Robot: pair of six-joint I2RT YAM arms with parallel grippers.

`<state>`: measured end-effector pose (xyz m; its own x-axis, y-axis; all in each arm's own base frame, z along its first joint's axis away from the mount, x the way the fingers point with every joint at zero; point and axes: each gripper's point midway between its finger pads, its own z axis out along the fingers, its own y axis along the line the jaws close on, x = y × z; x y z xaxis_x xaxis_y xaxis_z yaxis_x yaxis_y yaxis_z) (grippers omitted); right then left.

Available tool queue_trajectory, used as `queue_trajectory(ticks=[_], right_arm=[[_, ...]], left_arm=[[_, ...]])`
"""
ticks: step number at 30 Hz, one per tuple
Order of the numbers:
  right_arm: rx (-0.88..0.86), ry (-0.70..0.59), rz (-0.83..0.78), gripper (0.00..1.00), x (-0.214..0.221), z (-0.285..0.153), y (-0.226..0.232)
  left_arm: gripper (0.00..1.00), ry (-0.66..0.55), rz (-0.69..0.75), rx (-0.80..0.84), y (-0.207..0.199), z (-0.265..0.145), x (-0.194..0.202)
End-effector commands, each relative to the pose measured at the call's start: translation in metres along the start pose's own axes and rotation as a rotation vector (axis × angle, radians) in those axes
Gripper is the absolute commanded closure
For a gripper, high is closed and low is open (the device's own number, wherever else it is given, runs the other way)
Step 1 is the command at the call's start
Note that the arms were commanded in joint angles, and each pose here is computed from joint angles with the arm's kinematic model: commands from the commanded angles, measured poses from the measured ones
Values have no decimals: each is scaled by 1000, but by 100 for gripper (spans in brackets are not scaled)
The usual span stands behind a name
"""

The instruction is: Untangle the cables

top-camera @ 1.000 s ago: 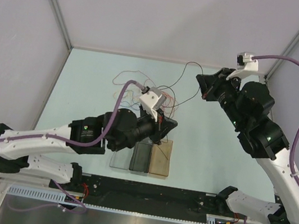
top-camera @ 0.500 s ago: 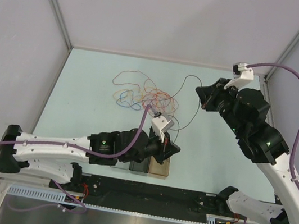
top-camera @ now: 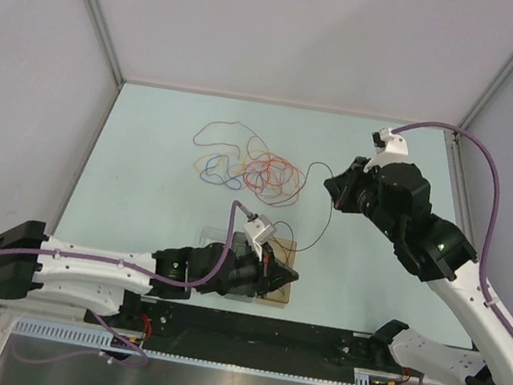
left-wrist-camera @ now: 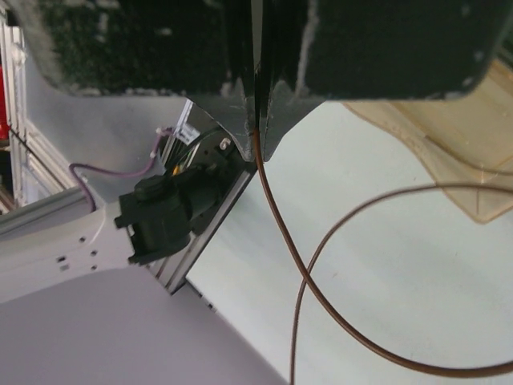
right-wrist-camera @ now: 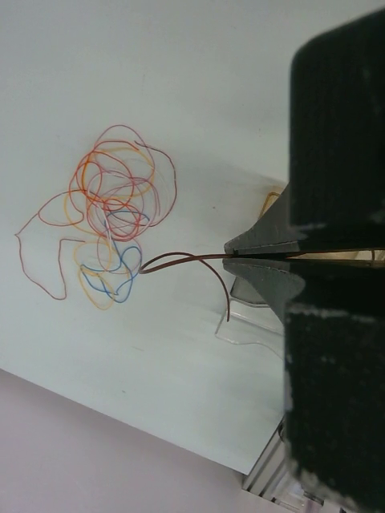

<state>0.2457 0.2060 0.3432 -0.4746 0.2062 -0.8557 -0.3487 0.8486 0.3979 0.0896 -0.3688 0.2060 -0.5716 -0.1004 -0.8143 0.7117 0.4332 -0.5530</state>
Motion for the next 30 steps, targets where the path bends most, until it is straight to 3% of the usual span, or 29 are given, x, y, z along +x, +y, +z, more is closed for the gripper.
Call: queue_trajectory(ticks=[1,9,16,30], right_arm=[[-30,13,20,100,5,1,10],[-10,73,31,100,27,6,8],[-14,159,45,100,65,14,11],[61,334,60,100,142,0,6]], left_arm=[[100,-163,-29,73,-25,11,-42],[100,-204,-110,-42,7,37,-26],[100,-194,-121,-191,49,29,-3],[100,-59,-117,-353,84,39,42]])
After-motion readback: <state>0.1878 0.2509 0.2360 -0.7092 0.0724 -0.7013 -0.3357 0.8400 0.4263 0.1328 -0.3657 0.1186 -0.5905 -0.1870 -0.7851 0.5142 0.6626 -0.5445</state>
